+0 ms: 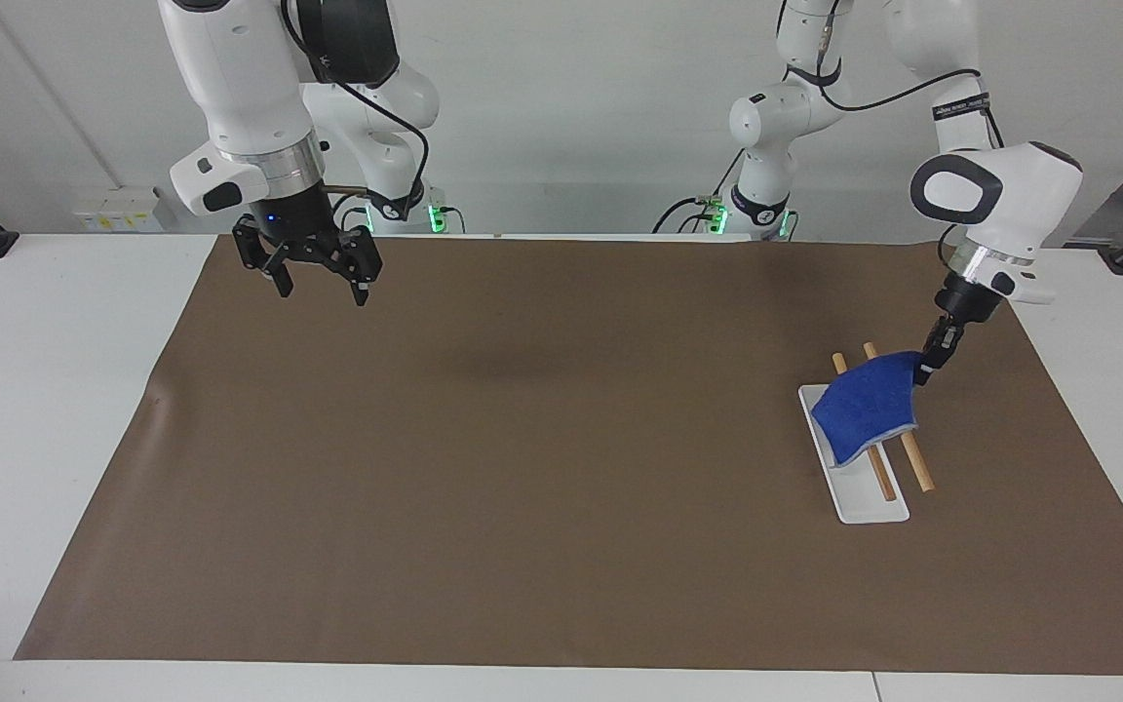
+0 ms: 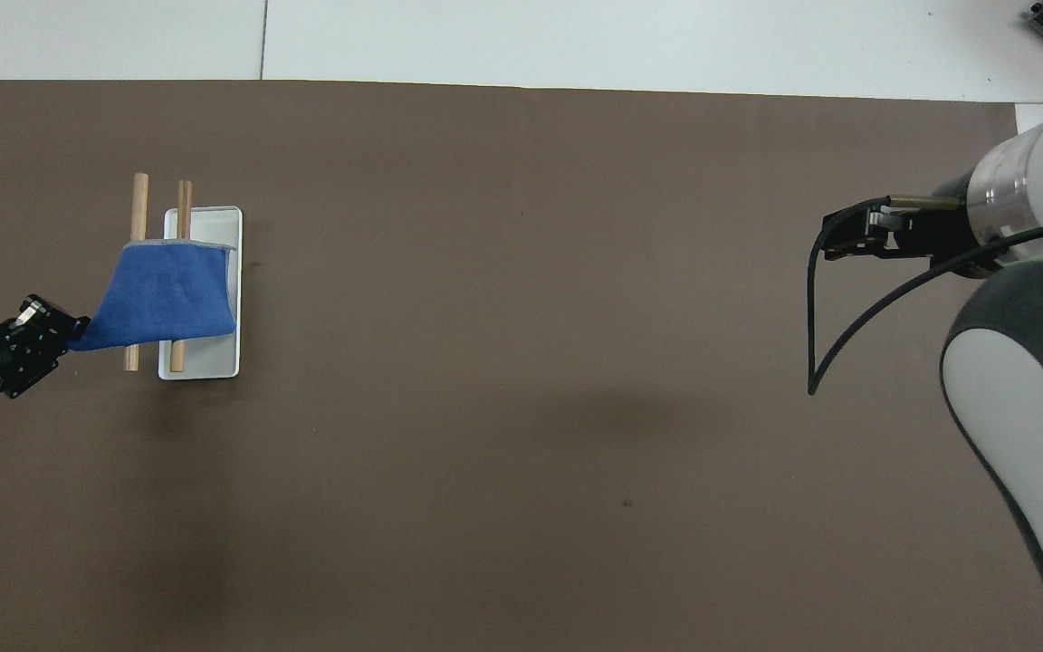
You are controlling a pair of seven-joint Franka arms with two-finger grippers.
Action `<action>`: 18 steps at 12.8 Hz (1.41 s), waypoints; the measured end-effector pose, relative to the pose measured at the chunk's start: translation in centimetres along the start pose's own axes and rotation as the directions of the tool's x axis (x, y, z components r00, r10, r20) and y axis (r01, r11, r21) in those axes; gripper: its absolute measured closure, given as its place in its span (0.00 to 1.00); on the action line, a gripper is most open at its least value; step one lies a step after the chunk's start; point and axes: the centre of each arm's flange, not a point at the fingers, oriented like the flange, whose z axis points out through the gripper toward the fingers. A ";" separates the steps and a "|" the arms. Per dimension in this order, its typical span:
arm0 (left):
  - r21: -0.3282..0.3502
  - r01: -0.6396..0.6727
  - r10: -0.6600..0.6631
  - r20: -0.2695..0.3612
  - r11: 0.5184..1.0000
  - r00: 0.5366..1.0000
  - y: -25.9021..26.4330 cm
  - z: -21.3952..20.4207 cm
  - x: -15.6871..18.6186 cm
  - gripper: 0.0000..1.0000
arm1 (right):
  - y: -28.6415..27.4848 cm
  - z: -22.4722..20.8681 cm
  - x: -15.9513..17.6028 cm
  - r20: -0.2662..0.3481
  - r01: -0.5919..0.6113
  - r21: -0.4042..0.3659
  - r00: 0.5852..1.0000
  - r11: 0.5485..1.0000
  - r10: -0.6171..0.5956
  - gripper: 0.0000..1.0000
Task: Right arm passes towel to left arm to hang
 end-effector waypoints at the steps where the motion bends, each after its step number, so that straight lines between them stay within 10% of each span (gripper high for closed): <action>1: 0.001 -0.005 0.005 0.001 1.000 1.000 0.0 0.1 0.0 0.72 | 0.3 0.0 0.1 0.000 -0.005 0.000 1.000 1.000 0.005 0.00; 9: 0.089 -0.317 0.318 0.003 0.944 0.948 0.4 -0.3 0.6 0.59 | 2.6 -0.4 0.3 0.004 -0.040 -0.009 0.999 0.999 0.040 0.00; 18: 0.197 -0.608 0.554 0.268 0.769 0.788 11.8 -9.4 4.0 0.59 | 5.1 -0.2 -1.2 0.092 -0.021 -0.037 0.995 0.999 0.024 0.00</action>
